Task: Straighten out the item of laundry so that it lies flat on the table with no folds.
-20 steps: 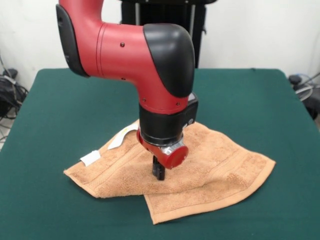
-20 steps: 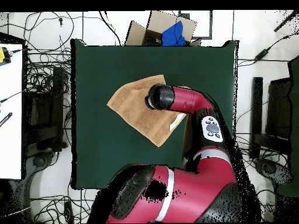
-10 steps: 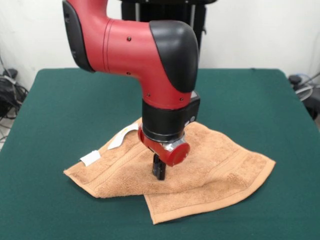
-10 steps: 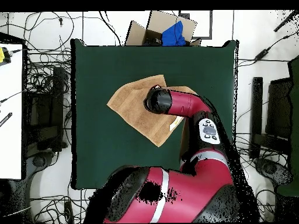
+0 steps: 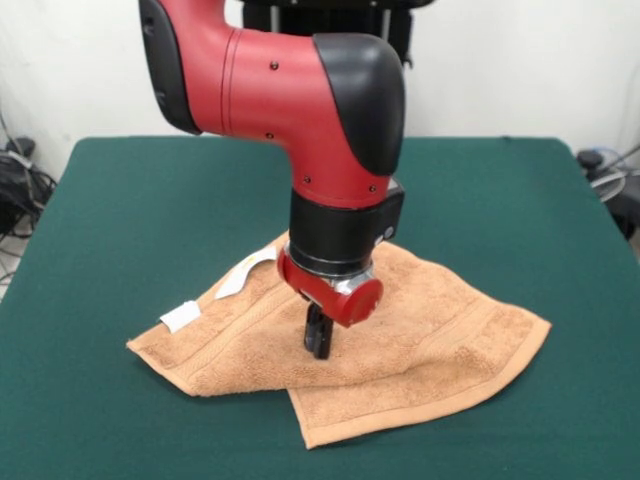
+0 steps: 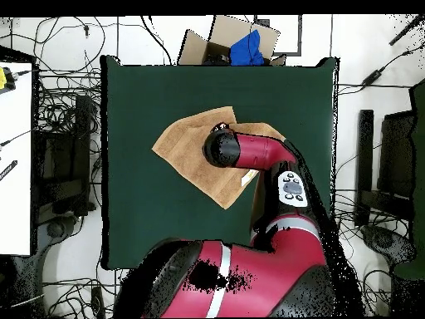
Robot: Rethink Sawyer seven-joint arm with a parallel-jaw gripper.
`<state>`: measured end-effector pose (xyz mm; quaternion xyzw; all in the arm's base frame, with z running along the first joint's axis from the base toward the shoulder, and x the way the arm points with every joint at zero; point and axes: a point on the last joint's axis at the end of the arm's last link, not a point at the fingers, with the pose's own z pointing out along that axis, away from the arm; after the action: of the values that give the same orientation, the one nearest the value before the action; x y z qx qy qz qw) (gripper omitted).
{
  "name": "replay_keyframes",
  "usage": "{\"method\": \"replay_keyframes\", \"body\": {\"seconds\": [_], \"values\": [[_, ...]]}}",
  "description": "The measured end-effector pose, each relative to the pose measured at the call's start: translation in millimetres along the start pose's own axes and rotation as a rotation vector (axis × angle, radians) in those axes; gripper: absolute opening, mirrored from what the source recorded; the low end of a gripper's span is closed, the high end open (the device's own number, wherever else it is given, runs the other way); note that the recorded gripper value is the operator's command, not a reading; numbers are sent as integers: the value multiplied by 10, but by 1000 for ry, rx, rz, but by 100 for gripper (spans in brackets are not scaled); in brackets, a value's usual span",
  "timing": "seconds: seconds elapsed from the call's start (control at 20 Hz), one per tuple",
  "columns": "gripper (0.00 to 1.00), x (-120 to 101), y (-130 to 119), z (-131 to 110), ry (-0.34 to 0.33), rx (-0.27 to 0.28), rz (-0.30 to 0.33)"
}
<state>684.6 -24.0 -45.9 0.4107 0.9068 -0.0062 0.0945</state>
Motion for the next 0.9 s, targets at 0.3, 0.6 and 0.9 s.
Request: {"method": "replay_keyframes", "body": {"seconds": [0.3,0.6,0.9], "values": [[0,-90,20,-77,15,21,4],[0,-353,64,-271,59,78,21],[0,-823,123,-620,121,158,58]]}}
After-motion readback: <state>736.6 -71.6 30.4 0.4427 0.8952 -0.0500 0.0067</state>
